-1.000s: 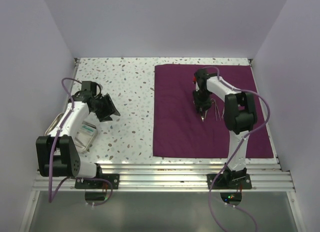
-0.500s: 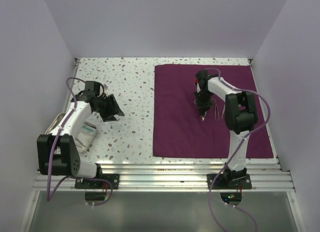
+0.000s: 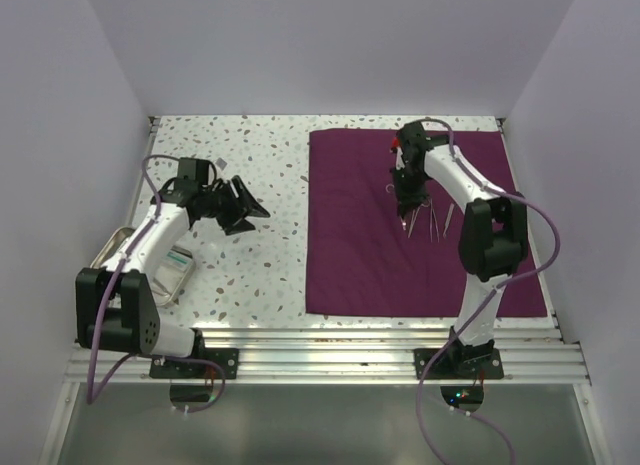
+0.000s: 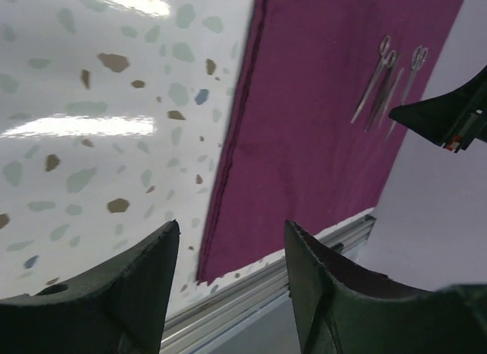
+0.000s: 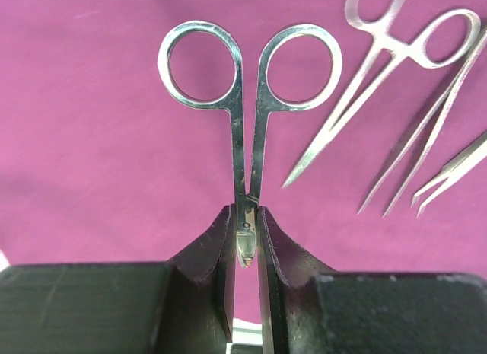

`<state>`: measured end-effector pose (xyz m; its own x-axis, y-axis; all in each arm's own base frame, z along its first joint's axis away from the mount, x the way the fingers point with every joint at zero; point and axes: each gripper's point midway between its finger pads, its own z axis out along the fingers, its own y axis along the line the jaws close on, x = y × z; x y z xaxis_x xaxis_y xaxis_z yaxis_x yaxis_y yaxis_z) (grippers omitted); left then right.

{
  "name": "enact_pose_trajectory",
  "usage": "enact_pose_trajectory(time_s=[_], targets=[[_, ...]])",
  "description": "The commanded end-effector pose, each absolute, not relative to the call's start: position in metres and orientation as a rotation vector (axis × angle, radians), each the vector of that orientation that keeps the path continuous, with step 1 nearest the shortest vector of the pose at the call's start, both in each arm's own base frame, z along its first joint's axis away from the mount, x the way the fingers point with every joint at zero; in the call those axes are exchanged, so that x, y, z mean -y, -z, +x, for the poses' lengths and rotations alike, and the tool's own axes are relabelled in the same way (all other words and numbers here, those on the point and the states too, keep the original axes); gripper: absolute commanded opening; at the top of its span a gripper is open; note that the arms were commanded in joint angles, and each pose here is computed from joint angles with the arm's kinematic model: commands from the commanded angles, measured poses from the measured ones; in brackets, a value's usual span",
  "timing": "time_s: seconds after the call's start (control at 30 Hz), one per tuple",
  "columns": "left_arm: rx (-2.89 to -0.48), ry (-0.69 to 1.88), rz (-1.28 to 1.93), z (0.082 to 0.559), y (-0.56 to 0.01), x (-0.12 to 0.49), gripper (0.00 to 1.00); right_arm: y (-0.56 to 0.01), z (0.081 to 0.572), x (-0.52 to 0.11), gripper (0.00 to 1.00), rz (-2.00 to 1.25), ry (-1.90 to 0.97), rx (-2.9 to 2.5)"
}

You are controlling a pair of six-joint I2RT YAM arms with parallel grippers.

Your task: Prepare the surgical pack

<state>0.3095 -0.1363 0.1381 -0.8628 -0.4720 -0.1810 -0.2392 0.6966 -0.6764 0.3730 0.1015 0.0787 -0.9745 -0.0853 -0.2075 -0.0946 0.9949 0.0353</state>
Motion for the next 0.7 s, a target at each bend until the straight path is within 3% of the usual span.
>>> enact_pose_trajectory(time_s=[0.0,0.2,0.33,0.57,0.67], targets=[[-2.424,1.186,-0.516,0.322,-0.181,0.176,0.62,-0.131,0.357,-0.14,0.0,-0.207,-0.301,-2.844],[-2.366,1.317,-0.501,0.32,-0.204,0.235,0.61,-0.173,0.296,-0.248,0.0,-0.506,-0.711,-2.722],[-2.368,1.354,-0.513,0.31,-0.208,0.263,0.58,-0.19,0.264,-0.285,0.0,-0.578,-0.858,-2.674],[-2.38,1.352,-0.551,0.289,-0.2,0.281,0.54,-0.21,0.233,-0.315,0.0,-0.659,-0.988,-2.613],[-2.38,1.375,-0.552,0.283,-0.199,0.287,0.46,-0.214,0.227,-0.32,0.0,-0.684,-1.006,-2.598]])
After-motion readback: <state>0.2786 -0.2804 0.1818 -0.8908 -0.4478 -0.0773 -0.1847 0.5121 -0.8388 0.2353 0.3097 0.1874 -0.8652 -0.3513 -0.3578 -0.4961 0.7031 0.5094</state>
